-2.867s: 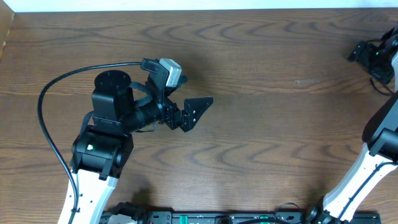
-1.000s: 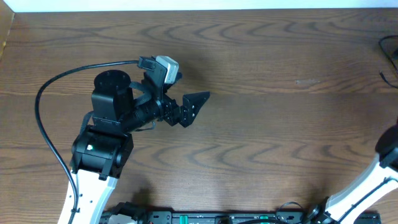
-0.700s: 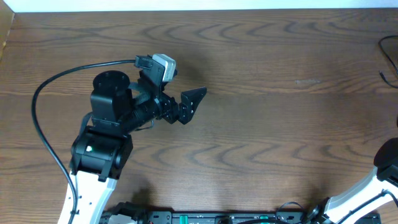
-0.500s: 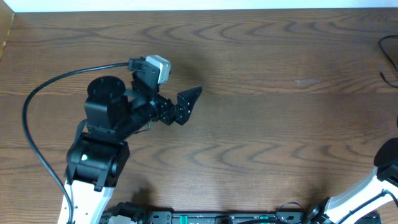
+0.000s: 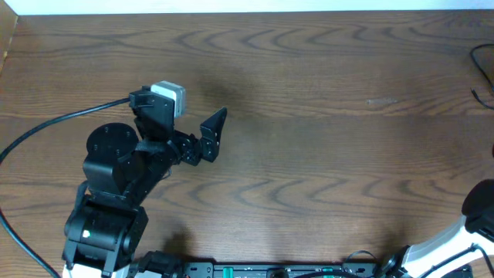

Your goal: Untangle cables

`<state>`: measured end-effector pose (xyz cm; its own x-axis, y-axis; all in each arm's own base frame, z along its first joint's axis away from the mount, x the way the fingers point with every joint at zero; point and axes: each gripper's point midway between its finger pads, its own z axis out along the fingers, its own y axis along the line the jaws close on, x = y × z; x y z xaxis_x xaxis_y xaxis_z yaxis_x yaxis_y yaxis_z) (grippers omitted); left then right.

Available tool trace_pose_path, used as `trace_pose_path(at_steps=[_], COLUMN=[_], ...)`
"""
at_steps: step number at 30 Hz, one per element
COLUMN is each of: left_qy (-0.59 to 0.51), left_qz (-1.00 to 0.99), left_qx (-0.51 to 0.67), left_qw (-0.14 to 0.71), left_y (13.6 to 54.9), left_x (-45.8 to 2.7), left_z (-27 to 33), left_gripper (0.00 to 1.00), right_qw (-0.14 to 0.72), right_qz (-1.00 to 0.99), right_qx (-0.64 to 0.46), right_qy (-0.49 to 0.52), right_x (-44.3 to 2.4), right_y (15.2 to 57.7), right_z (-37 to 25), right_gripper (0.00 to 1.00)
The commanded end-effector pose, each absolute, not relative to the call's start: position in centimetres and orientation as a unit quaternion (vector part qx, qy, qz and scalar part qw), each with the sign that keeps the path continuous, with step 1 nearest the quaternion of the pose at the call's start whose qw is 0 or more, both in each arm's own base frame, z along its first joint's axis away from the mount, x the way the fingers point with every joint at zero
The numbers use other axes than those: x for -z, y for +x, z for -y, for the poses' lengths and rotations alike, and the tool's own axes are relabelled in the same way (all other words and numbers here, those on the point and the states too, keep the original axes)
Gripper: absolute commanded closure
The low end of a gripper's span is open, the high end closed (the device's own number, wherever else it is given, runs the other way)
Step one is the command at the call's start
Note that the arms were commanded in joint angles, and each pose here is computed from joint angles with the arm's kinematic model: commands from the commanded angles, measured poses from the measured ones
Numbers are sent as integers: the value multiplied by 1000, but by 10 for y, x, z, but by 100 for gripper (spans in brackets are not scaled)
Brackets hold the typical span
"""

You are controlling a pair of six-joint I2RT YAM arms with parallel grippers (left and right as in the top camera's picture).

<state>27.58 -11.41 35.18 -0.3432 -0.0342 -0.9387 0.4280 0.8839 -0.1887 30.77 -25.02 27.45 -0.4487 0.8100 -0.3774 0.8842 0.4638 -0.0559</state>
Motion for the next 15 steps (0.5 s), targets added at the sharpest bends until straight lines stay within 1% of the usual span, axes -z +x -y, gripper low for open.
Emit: trace_pose_path(at_steps=[1, 4, 9, 10, 15], left_qy=[114, 113, 66, 60, 39], left_qz=[-790, -786, -804, -803, -805], left_qx=[197, 197, 133, 125, 96], left_qw=[569, 574, 576, 579, 584], left_y=[268, 260, 246, 237, 226], left_x=[-357, -360, -352, -353, -352], left_z=[107, 105, 73, 67, 52], left_gripper=[2, 2, 2, 2, 2], right_qw=[192, 207, 239, 244, 222], right_qz=[-860, -865, -892, -904, -925], right_qx=[102, 103, 96, 92, 98], right_qy=[462, 445, 372, 340, 293], right_x=[-301, -312, -325, -319, -294], right_y=[311, 311, 320, 327, 328], right_z=[229, 218, 178, 158, 125], right_gripper=[1, 1, 1, 1, 1])
